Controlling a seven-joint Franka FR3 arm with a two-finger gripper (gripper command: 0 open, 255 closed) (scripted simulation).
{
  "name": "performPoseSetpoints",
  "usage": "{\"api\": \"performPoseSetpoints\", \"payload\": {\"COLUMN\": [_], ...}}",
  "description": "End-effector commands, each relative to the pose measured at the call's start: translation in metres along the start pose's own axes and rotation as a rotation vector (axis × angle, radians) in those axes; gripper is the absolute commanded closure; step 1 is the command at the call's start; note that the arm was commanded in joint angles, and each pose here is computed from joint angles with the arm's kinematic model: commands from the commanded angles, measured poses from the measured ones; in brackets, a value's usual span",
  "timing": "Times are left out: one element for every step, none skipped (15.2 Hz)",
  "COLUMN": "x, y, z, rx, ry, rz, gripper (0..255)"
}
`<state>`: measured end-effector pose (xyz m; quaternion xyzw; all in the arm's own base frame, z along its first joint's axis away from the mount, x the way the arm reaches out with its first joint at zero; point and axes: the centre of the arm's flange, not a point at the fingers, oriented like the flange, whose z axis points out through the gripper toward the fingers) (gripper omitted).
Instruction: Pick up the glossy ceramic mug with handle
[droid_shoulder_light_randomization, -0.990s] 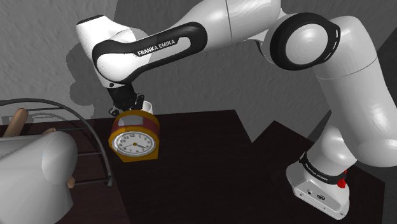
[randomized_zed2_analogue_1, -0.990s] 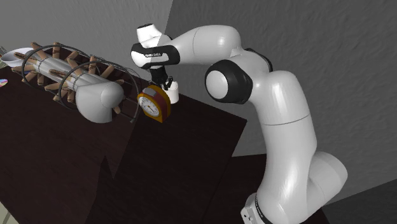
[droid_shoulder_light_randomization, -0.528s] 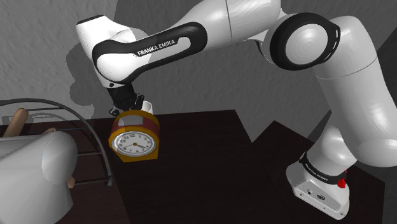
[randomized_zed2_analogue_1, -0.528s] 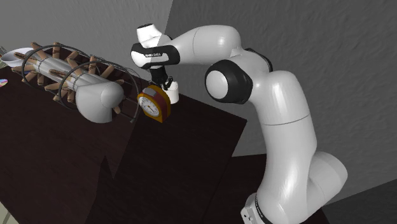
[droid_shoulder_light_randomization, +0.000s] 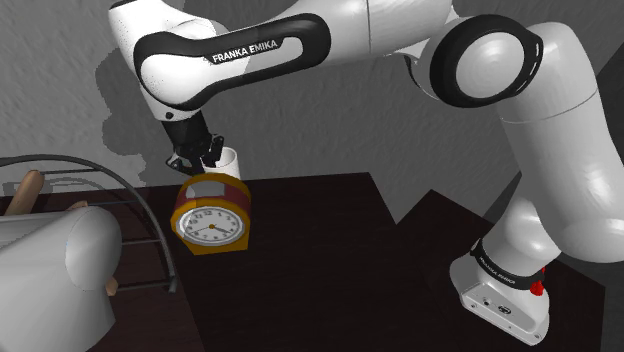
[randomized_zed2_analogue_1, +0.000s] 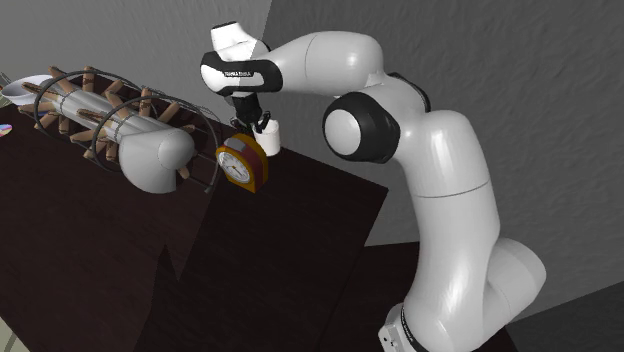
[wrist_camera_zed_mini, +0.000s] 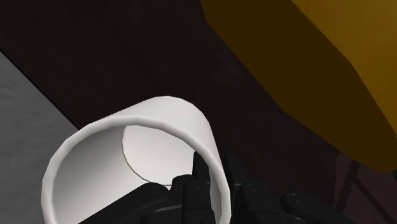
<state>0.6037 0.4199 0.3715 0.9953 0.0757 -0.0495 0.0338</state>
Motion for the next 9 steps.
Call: {"api": "performPoseSetpoints", "payload": {"x": [-0.001, -0.001, -0.002, -0.002, -0.003, -0.003, -0.004, -0.004, -0.004], "y": [0.001, 0.001, 0.001, 0.002, 0.002, 0.002, 0.002, 0.003, 0.003], "z": [-0.01, -0.016, -0.021, -0.026, -0.031, -0.037, -0.042, -0.043, -0.043], "rx": [0.0, 0.0, 0.0, 0.0, 0.0, 0.0, 0.0, 0.0, 0.0], "ry": [0.0, 0.0, 0.0, 0.0, 0.0, 0.0, 0.0, 0.0, 0.0], "rz": [0.0, 0.0, 0.0, 0.0, 0.0, 0.0, 0.0, 0.0, 0.0], "gripper": [255, 255, 255, 255, 255, 255, 255, 255, 255]}}
